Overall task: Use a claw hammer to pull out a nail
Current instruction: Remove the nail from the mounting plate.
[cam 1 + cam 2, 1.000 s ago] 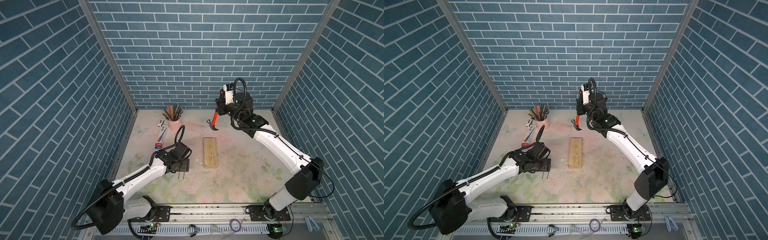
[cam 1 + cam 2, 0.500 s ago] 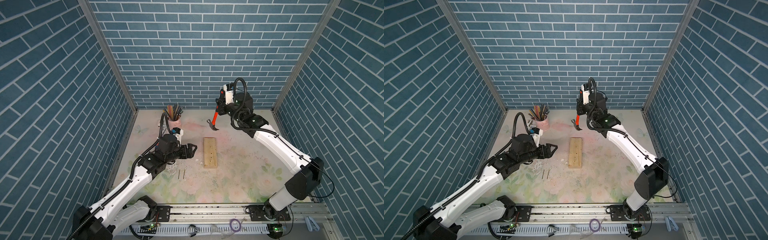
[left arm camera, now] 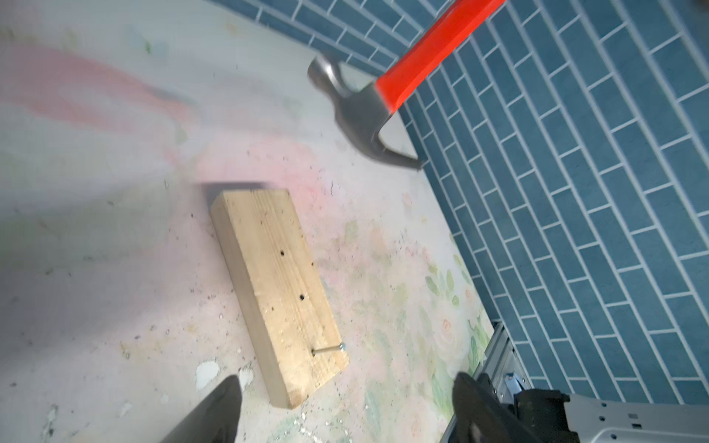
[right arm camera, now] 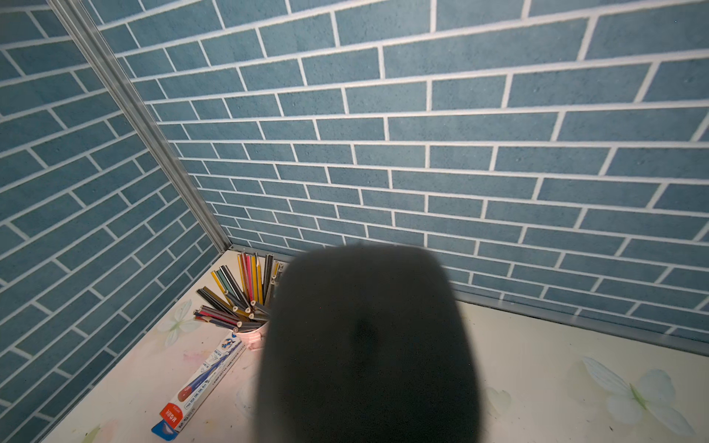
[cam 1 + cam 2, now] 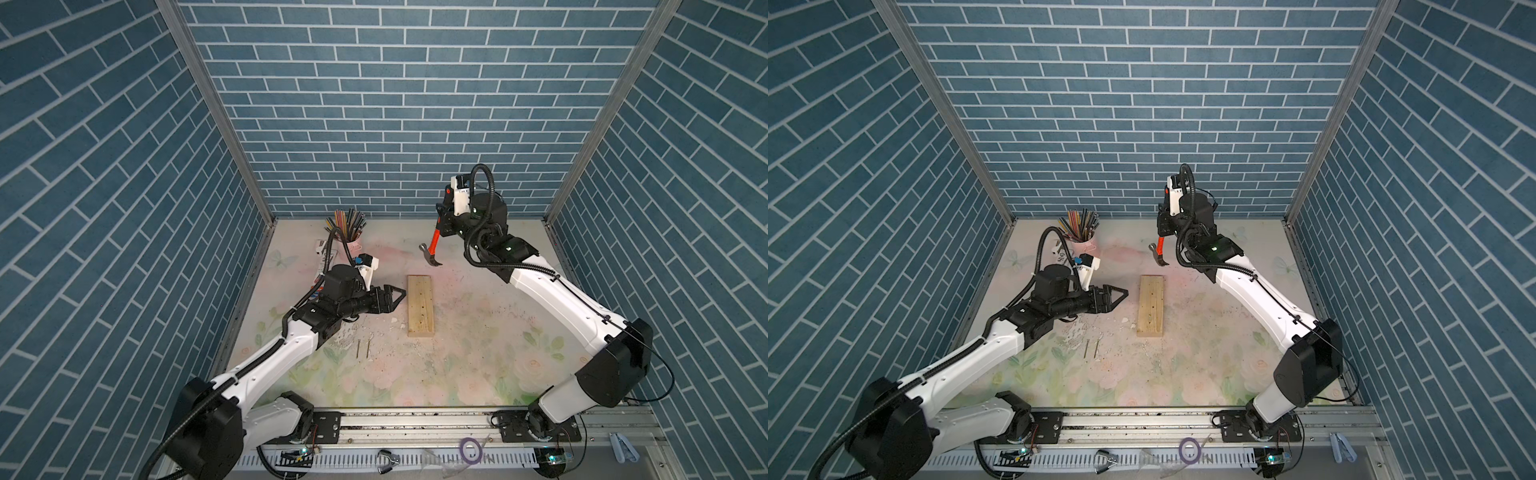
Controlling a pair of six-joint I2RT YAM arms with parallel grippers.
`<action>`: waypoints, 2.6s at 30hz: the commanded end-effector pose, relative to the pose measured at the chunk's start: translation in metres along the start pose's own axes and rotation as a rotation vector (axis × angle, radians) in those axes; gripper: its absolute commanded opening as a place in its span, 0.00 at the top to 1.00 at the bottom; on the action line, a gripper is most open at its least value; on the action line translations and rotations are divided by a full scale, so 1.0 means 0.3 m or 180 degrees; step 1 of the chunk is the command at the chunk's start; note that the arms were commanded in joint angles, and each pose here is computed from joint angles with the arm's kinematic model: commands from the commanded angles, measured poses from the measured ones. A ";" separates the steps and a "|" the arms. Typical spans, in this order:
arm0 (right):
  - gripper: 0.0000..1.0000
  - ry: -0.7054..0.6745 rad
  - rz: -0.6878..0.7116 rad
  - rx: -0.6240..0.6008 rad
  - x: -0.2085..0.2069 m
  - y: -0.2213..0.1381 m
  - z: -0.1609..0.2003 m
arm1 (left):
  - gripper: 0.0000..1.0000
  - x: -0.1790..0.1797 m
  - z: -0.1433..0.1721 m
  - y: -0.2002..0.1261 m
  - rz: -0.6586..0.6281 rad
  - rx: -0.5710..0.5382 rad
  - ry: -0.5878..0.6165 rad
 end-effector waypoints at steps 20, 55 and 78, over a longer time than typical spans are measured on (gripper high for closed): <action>1.00 0.0376 0.0071 -0.1101 -0.002 -0.054 0.033 | 0.24 0.182 0.206 0.272 0.0236 0.0922 -0.0288; 1.00 0.0110 0.0506 -0.1437 0.073 0.094 0.270 | 0.86 0.248 0.279 0.350 0.0069 0.1172 -0.0725; 1.00 0.0028 0.0484 -0.1369 0.137 0.042 0.445 | 0.86 0.280 0.299 0.353 -0.0230 0.1217 -0.0932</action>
Point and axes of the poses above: each gripper's point midway between its finger pads, its own y axis out along the fingers, its own x axis along the line the jaws close on, z = x × y, the point moved 10 cm from there along -y, back along the fingers, and after that the axes turned 1 degree about -y, right-handed, at the moved point
